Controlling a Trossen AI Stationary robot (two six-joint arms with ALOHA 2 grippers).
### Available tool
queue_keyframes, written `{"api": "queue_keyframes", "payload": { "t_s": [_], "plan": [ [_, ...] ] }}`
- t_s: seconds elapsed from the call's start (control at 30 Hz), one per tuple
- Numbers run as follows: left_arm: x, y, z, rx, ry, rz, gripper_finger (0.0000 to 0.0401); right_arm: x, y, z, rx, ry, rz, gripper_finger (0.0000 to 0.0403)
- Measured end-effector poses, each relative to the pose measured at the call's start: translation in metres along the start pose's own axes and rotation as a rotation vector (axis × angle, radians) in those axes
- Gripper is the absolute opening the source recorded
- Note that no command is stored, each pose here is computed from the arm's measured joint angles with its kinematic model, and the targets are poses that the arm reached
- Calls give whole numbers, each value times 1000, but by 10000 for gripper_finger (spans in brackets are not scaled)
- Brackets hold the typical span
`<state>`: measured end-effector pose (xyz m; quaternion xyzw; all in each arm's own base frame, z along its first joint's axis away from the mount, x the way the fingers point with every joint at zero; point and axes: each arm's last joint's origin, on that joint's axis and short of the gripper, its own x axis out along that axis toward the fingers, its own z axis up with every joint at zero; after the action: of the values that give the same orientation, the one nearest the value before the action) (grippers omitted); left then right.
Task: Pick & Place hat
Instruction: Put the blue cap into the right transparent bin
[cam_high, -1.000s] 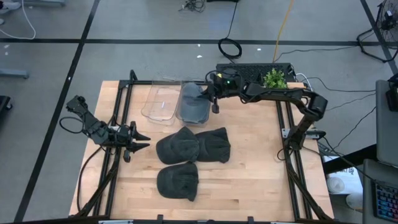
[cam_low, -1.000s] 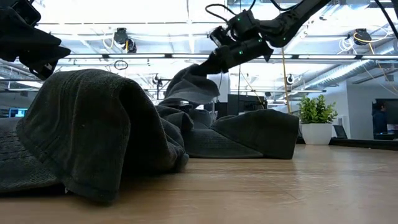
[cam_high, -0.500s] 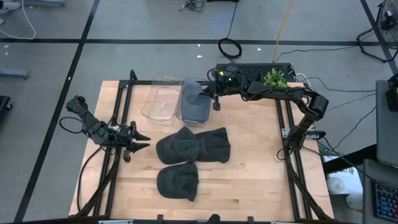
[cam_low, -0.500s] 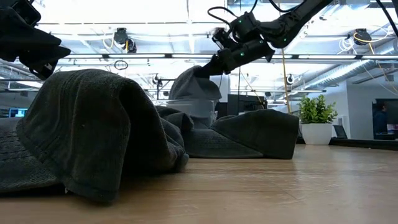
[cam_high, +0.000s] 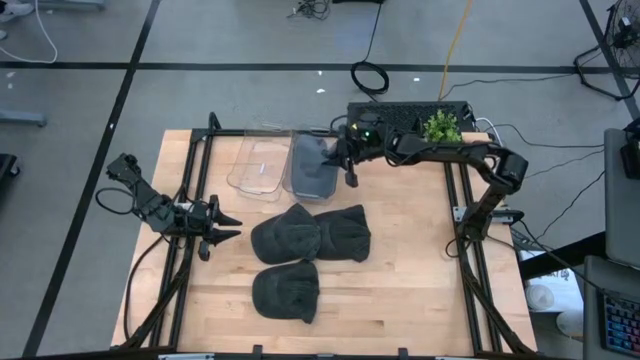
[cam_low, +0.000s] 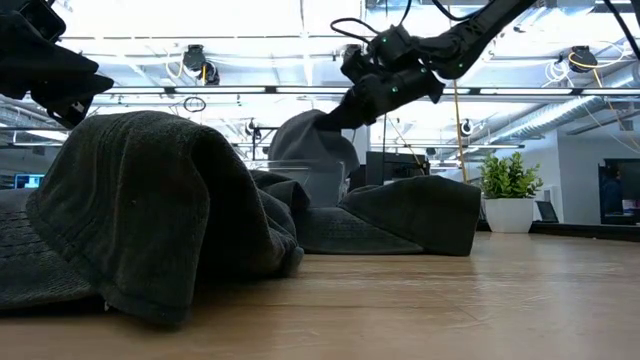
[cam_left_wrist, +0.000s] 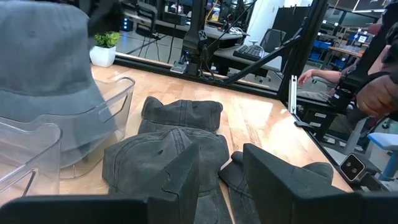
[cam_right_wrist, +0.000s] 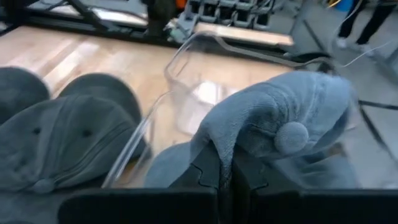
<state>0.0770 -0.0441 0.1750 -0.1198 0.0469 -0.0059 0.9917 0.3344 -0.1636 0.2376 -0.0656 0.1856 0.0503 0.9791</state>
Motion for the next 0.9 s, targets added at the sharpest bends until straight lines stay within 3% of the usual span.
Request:
{"api": "queue_keyframes", "payload": {
  "t_s": [0.3,0.47,0.63,0.9],
  "plan": [
    [0,0,0,0,0,0,132,7,18,-15,-30,22,35,0],
    [0,0,0,0,0,0,132,7,15,-18,-13,72,-100,10],
    [0,0,0,0,0,0,131,7,15,-19,-4,104,-153,85],
    [0,0,0,1,0,0,131,2,20,2,-89,119,-453,225]
  ]
}}
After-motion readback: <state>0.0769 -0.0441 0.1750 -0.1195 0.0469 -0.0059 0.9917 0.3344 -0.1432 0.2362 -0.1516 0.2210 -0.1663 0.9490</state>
